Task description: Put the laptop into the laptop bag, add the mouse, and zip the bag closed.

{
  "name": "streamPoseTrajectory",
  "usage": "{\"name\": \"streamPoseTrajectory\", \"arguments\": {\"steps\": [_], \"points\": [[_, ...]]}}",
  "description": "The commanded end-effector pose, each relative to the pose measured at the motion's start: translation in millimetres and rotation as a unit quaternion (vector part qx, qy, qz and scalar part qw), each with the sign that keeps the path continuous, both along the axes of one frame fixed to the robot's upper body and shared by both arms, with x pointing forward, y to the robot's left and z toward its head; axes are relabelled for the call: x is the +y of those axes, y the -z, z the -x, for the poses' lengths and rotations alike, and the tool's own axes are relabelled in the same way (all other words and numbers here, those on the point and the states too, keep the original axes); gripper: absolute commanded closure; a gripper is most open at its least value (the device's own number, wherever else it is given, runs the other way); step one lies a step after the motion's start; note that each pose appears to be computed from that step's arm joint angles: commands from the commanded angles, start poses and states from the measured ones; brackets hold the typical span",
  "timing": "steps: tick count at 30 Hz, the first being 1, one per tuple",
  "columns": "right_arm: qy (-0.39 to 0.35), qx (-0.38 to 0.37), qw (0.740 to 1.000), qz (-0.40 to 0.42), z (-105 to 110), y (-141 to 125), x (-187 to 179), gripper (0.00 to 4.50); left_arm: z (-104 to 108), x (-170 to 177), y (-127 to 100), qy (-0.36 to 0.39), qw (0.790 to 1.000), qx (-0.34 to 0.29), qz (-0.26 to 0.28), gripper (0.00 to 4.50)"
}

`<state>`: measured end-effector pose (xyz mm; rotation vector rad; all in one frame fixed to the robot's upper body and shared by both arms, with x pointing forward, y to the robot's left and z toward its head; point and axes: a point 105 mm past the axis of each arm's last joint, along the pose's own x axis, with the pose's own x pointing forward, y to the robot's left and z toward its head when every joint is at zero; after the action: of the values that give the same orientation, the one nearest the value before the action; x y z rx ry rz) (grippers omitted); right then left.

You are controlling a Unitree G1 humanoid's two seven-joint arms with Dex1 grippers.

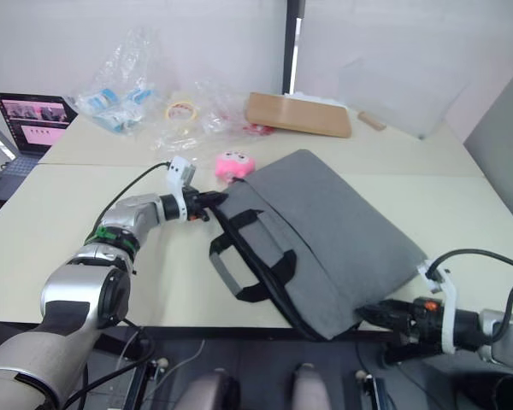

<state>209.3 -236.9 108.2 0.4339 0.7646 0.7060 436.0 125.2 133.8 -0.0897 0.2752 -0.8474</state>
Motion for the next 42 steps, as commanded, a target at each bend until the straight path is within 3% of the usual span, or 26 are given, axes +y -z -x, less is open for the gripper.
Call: {"name": "streamPoseTrajectory", "arguments": {"steps": [1,13,21,23,27,33,39,42], "points": [[0.018,-0.013,1.000,0.004,-5,-3,-2,0.53,0,0,-8,0.009,1.000,-0.019,-0.006,4.50],[0.036,-0.029,0.999,0.001,-13,-10,-12,4.42,4,11,-3,0.009,1.000,-0.018,-0.011,4.50],[0.060,-0.066,0.996,0.019,-37,-20,-18,4.47,21,38,-6,0.026,1.000,-0.006,0.003,4.50],[0.060,-0.076,0.995,0.018,-45,-25,-18,4.47,31,46,-8,0.037,0.999,-0.002,0.000,4.50],[0.088,-0.109,0.990,0.014,-72,-39,-19,4.47,71,59,-23,0.057,0.998,0.004,0.008,4.50],[0.105,-0.125,0.986,0.036,-105,-38,-16,4.47,124,62,-17,0.069,0.997,0.041,-0.013,4.50],[0.103,-0.142,0.983,0.047,-129,-42,-7,4.47,149,59,-15,0.056,0.997,0.059,-0.009,4.50],[0.113,-0.155,0.980,0.052,-142,-45,-3,4.47,151,62,-8,0.027,0.998,0.061,-0.009,4.50]]}}
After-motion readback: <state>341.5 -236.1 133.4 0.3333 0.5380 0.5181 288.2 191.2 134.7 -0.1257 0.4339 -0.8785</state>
